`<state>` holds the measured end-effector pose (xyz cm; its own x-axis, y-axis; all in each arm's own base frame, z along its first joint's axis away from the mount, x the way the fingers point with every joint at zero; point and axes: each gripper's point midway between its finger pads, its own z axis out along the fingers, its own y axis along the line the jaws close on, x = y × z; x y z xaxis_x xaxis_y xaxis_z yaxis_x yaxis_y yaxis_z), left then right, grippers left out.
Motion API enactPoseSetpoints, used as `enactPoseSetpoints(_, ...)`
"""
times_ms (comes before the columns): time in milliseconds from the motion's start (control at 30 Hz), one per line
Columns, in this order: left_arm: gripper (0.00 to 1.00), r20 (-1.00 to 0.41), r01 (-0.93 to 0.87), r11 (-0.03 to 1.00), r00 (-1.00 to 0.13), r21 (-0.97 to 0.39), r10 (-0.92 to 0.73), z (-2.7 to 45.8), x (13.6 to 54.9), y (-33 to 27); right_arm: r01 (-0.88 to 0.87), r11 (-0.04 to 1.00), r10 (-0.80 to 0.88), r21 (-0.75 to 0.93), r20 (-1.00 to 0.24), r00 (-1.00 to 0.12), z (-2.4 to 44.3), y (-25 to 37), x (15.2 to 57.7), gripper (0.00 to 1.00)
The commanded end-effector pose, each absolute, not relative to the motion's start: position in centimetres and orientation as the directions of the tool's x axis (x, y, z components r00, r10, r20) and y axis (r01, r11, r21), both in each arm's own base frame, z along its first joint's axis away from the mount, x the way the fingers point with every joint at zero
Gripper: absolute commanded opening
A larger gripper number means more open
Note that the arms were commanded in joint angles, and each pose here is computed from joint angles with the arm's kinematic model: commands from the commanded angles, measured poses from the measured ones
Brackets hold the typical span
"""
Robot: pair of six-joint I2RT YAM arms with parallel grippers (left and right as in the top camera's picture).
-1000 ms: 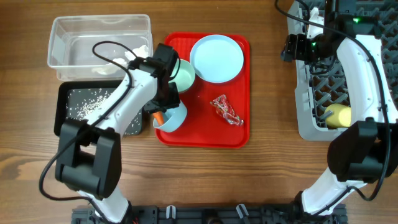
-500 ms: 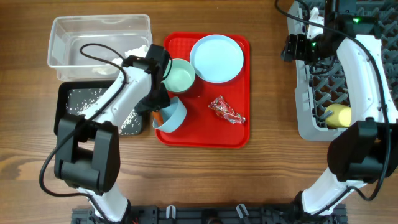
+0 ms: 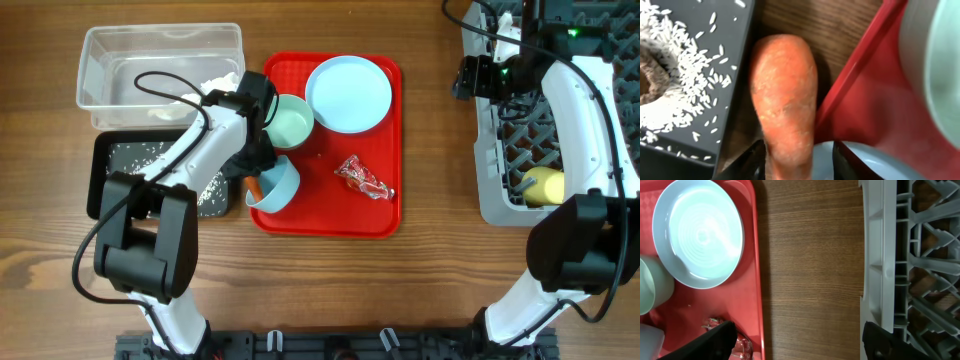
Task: Sort waste into correct bins and load items into the dishwasher rack
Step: 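Carry the carrot with the left gripper over the black tray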
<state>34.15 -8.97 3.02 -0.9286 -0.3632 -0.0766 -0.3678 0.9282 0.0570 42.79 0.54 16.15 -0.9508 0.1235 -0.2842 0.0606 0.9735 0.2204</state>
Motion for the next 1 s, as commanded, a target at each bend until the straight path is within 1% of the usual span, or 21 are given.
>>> enactPoseSetpoints(0, 0.40, -0.064, -0.388, 0.920, -0.921, 0.060, -0.385, 1.9, 33.7, -9.2, 0.044, 0.979, 0.101, 0.198, -0.288, -0.952, 16.2, 0.3, 42.7, 0.84)
enactPoseSetpoints(167, 0.38, -0.052, -0.408, 0.910, -0.913, 0.070, -0.405, 1.2, 33.0, -9.0, 0.044, 0.979, 0.100, 0.198, -0.284, -0.954, 16.2, 0.3, 42.6, 0.84)
enactPoseSetpoints(333, 0.39, -0.056, -0.409, 0.910, -0.912, 0.066, -0.405, 1.1, 33.1, -9.1, 0.041, 0.980, 0.097, 0.197, -0.284, -0.954, 16.2, 0.3, 42.6, 0.84)
enactPoseSetpoints(400, 0.37, -0.054, -0.408, 0.911, -0.913, 0.063, -0.405, 1.1, 33.1, -9.2, 0.041, 0.980, 0.097, 0.197, -0.284, -0.954, 16.2, 0.3, 42.6, 0.84)
enactPoseSetpoints(500, 0.17, -0.053, -0.408, 0.911, -0.913, 0.058, -0.405, 1.1, 33.1, -9.3, 0.041, 0.980, 0.097, 0.197, -0.285, -0.954, 16.2, 0.3, 42.6, 0.84)
enactPoseSetpoints(533, 0.14, -0.054, -0.408, 0.911, -0.913, 0.057, -0.405, 1.1, 33.1, -9.3, 0.040, 0.980, 0.097, 0.197, -0.285, -0.954, 16.2, 0.3, 42.6, 0.84)
enactPoseSetpoints(767, 0.12, -0.064, -0.408, 0.912, -0.912, 0.048, -0.405, 1.6, 33.5, -9.4, 0.041, 0.980, 0.097, 0.197, -0.287, -0.953, 16.2, 0.3, 42.6, 0.84)
enactPoseSetpoints(967, 0.11, -0.131, -0.405, 0.914, -0.906, -0.011, -0.403, 5.3, 35.8, -10.1, 0.038, 0.980, 0.094, 0.196, -0.285, -0.954, 16.2, 0.3, 42.6, 0.84)
